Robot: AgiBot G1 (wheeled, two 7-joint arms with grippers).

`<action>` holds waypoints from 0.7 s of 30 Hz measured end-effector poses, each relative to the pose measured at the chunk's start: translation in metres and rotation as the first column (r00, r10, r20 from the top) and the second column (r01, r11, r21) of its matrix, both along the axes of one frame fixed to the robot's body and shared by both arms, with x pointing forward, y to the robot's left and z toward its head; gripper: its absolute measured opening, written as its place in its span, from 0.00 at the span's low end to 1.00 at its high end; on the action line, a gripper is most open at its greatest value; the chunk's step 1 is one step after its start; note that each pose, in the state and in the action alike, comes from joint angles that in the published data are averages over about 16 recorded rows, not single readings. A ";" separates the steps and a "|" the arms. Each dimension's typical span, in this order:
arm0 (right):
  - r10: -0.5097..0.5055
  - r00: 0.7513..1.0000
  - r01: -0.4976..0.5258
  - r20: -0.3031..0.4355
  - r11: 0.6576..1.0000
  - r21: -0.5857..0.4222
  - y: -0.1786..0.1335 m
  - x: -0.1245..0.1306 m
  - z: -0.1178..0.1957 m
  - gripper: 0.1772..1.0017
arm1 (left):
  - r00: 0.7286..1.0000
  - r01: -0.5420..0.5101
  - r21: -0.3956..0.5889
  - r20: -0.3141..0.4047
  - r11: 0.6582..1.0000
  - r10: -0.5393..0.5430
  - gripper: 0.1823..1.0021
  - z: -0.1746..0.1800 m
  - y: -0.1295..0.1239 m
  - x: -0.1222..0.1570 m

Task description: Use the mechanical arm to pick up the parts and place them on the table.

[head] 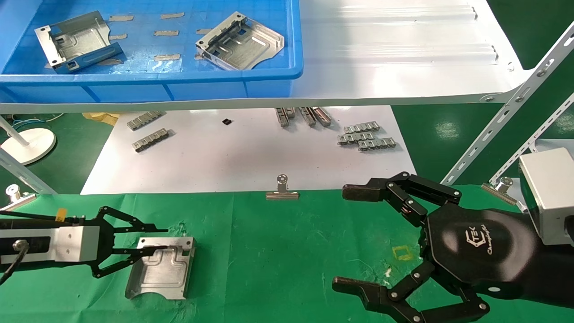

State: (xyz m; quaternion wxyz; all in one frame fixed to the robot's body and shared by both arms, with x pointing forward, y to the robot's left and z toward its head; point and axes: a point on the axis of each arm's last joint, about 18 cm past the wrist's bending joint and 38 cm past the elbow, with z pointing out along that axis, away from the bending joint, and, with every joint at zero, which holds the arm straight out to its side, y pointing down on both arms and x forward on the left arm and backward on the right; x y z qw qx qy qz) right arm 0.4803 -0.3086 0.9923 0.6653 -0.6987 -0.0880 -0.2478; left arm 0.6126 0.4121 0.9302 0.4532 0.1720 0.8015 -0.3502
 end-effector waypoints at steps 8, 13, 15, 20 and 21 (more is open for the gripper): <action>0.000 1.000 0.000 0.000 1.000 0.000 0.000 0.000 0.000 1.00 | 1.000 -0.013 -0.070 0.001 0.997 0.013 0.26 0.012 0.001 -0.001; 0.000 1.000 0.000 0.000 1.000 0.000 0.000 0.000 0.000 1.00 | 0.999 -0.032 -0.175 -0.023 0.984 0.029 0.36 0.024 0.003 -0.003; 0.000 1.000 0.000 0.000 1.000 0.000 0.000 0.000 0.000 1.00 | 0.999 -0.040 -0.221 -0.035 0.974 0.034 0.42 0.029 0.003 -0.004; 0.000 1.000 0.000 0.000 1.000 0.000 0.000 0.000 0.000 1.00 | 0.997 -0.057 -0.317 -0.062 0.947 0.039 0.55 0.038 0.005 -0.007; 0.000 1.000 0.000 0.000 1.000 0.000 0.000 0.000 0.000 1.00 | 0.997 -0.059 -0.330 -0.066 0.942 0.039 0.58 0.039 0.005 -0.007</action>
